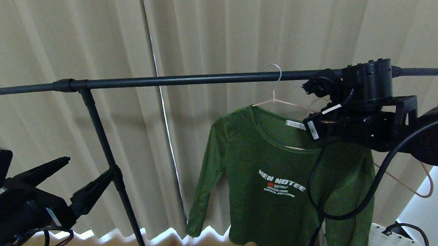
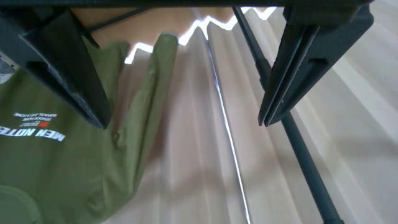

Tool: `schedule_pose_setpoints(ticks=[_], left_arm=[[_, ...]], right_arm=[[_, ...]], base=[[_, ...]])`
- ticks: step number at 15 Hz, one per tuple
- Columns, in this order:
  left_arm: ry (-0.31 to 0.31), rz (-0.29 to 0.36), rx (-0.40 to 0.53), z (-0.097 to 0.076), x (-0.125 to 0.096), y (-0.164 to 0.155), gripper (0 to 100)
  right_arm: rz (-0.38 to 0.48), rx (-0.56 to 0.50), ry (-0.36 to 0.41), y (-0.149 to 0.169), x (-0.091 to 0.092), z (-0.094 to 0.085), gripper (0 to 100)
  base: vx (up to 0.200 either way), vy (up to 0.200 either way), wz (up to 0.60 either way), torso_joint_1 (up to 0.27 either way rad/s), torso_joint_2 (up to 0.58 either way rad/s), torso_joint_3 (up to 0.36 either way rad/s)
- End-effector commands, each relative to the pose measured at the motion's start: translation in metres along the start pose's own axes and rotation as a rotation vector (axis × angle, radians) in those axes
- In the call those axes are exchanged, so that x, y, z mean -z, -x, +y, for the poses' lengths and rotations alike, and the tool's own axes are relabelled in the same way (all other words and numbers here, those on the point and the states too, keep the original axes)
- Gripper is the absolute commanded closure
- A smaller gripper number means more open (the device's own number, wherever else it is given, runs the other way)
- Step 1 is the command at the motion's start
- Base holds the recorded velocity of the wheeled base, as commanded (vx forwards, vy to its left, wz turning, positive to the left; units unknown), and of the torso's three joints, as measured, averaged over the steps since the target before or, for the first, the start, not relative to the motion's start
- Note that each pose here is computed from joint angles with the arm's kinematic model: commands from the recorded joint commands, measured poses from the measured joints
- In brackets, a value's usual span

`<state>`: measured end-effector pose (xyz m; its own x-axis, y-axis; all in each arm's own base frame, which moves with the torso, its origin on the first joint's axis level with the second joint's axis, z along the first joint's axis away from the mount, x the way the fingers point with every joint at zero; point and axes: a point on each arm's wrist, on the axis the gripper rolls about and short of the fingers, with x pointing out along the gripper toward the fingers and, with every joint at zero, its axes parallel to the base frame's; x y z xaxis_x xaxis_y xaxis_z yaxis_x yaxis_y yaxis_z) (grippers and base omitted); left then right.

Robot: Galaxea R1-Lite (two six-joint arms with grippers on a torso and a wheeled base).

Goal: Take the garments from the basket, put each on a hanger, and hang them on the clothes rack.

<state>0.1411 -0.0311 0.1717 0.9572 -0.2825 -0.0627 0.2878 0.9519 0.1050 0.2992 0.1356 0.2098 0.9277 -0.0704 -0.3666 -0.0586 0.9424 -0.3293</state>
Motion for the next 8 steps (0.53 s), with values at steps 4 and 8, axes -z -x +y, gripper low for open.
schedule_pose_setpoints(ticks=[4,8], left_arm=[[-0.017,-0.003,-0.005,0.000,0.000,0.001,0],[-0.017,-0.004,-0.007,0.001,0.000,0.001,0]], right_arm=[[-0.011,-0.071,0.046,0.009,0.001,0.031,100],[-0.062,-0.079,0.028,-0.001,0.000,0.043,100]], base=[[0.000,0.000,0.00,0.000,0.00,0.000],[0.000,0.000,0.00,0.000,0.00,0.000]])
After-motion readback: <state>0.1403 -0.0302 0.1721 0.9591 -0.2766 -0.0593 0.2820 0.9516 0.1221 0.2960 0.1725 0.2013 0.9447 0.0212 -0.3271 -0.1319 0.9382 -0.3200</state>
